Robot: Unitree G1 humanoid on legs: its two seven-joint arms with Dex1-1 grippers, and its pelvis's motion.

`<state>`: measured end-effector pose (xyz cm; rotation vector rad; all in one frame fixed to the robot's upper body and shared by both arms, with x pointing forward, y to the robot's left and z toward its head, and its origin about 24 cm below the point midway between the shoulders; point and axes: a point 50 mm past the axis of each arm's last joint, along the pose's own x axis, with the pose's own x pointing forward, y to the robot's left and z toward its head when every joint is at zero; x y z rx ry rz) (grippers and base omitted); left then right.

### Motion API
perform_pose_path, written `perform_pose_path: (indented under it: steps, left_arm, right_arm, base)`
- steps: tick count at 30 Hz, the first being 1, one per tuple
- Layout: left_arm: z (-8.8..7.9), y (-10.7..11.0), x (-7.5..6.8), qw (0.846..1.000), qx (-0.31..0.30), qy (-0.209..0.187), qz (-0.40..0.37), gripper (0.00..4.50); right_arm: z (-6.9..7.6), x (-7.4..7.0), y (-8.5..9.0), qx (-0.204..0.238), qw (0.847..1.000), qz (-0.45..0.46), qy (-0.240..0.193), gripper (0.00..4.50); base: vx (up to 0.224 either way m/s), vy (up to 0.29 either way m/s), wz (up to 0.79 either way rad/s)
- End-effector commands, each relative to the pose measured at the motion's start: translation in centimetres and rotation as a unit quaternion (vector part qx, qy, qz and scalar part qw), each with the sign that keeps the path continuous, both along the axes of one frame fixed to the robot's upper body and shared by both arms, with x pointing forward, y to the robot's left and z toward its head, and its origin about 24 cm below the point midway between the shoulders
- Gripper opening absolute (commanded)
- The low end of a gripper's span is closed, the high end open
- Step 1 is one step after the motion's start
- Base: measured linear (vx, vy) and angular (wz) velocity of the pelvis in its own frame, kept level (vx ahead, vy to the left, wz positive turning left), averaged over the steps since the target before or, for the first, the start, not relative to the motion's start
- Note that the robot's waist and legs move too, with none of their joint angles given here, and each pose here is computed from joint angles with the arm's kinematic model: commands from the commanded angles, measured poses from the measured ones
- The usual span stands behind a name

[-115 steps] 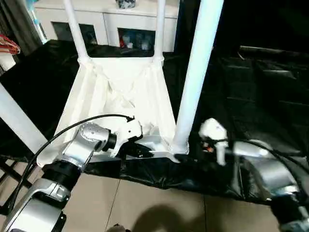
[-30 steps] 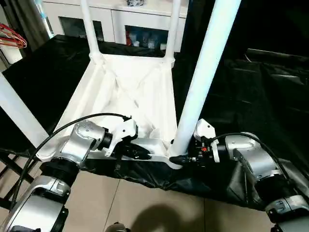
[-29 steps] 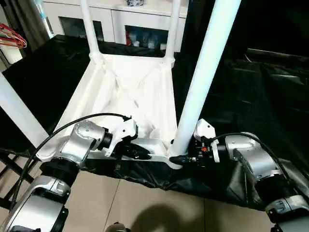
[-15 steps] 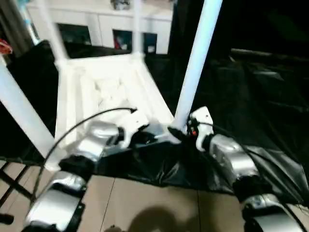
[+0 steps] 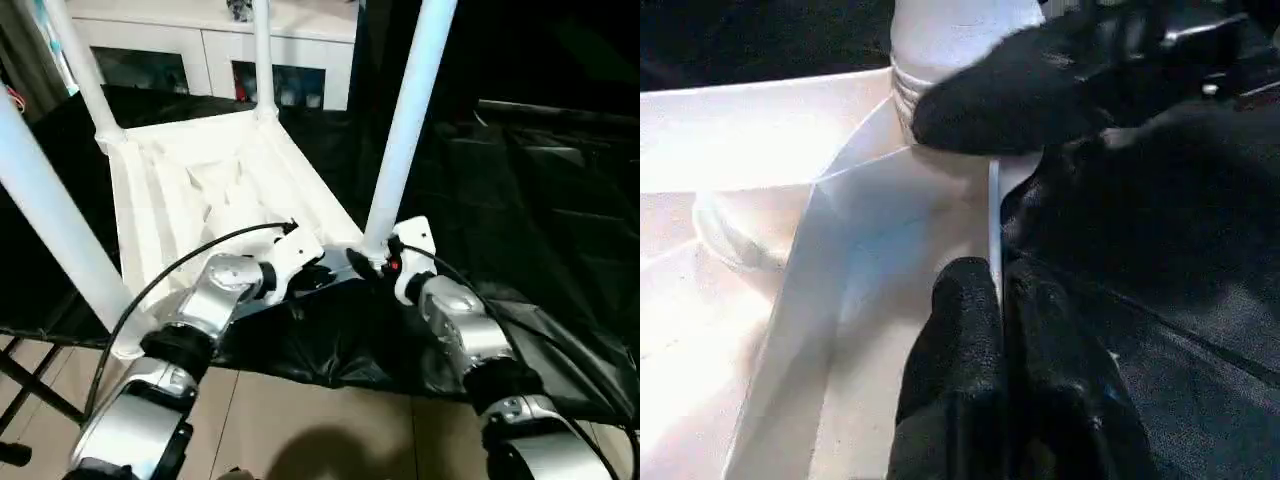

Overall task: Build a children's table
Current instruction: Rotate leg to tighten

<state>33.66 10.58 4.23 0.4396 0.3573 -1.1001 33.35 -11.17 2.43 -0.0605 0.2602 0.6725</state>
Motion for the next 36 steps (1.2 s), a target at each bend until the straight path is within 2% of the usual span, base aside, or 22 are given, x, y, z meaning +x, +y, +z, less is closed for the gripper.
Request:
perform_pose_path:
  steps: [1, 4, 5, 7, 9, 14, 16, 18, 22, 24, 25, 31, 32, 35, 36]
  left_arm:
    - [0.1, -2.1, -1.0, 0.997, -0.019, -0.004, -0.074, 0.00]
    - [0.3, -1.2, -1.4, 0.994, -0.029, 0.011, -0.101, 0.00]
    - [0.5, -0.5, -1.6, 0.992, -0.035, 0.025, -0.122, 0.00]
    - [0.6, -0.2, -1.8, 0.990, -0.037, 0.029, -0.133, 0.00]
    - [0.7, 0.8, -1.9, 0.987, -0.027, 0.042, -0.152, 0.00]
    - [0.9, 1.6, -1.9, 0.985, -0.019, 0.048, -0.164, 0.00]
    - [1.3, 2.6, -1.9, 0.982, -0.010, 0.057, -0.182, 0.00]
    - [1.4, 3.0, -1.8, 0.981, -0.004, 0.059, -0.187, 0.00]
    - [1.6, 3.4, -1.7, 0.980, -0.002, 0.061, -0.190, 0.00]
    - [1.6, 3.5, -1.7, 0.980, -0.001, 0.063, -0.190, 0.00]
    - [1.6, 3.5, -1.7, 0.980, 0.000, 0.063, -0.191, 0.00]
    - [1.5, 3.8, -1.8, 0.979, 0.001, 0.069, -0.193, 0.00]
    - [1.5, 3.8, -1.8, 0.979, 0.000, 0.071, -0.193, 0.00]
    - [1.4, 3.4, -1.7, 0.982, -0.010, 0.065, -0.178, 0.00]
    - [1.4, 3.1, -1.5, 0.985, -0.014, 0.056, -0.164, 0.00]
  right_arm:
    - [0.3, -1.0, 3.2, 0.002, 0.993, 0.117, -0.006, 4.18]
    - [0.5, -1.5, 2.0, -0.008, 0.985, 0.173, -0.008, 4.18]
    - [0.7, -2.0, 1.1, -0.014, 0.973, 0.228, -0.004, 4.18]
    - [0.8, -2.3, 0.7, -0.018, 0.967, 0.253, -0.001, 4.18]
    - [1.1, -2.8, -0.1, -0.023, 0.954, 0.299, 0.007, 4.18]
    - [1.3, -3.2, -0.7, -0.029, 0.943, 0.331, 0.015, 4.18]
    - [1.6, -3.6, -1.1, -0.025, 0.928, 0.372, 0.027, 4.05]
    - [1.8, -3.7, -1.2, -0.025, 0.923, 0.383, 0.032, 3.95]
    - [1.8, -3.8, -1.1, -0.028, 0.921, 0.388, 0.031, 3.56]
    - [1.8, -3.8, -1.1, -0.029, 0.920, 0.389, 0.031, 3.51]
    - [1.7, -3.9, -1.1, -0.028, 0.920, 0.389, 0.031, 3.31]
    - [1.6, -4.1, -1.0, -0.024, 0.919, 0.393, 0.038, 2.94]
    - [1.4, -4.2, -1.0, -0.024, 0.919, 0.392, 0.040, 2.75]
    - [1.0, -4.3, -0.8, -0.017, 0.929, 0.368, 0.041, 2.68]
    - [0.8, -4.1, -0.6, -0.010, 0.938, 0.344, 0.039, 2.68]
  base:
    - [0.000, 0.000, 0.00]
    - [0.000, 0.000, 0.00]
    - [0.000, 0.000, 0.00]
    - [0.000, 0.000, 0.00]
    - [0.000, 0.000, 0.00]
    - [0.000, 0.000, 0.00]
    - [0.000, 0.000, 0.00]
    - [0.000, 0.000, 0.00]
    - [0.000, 0.000, 0.00]
    - [0.000, 0.000, 0.00]
    - [0.000, 0.000, 0.00]
    - [0.000, 0.000, 0.00]
    - [0.000, 0.000, 0.00]
    - [0.000, 0.000, 0.00]
    - [0.000, 0.000, 0.00]
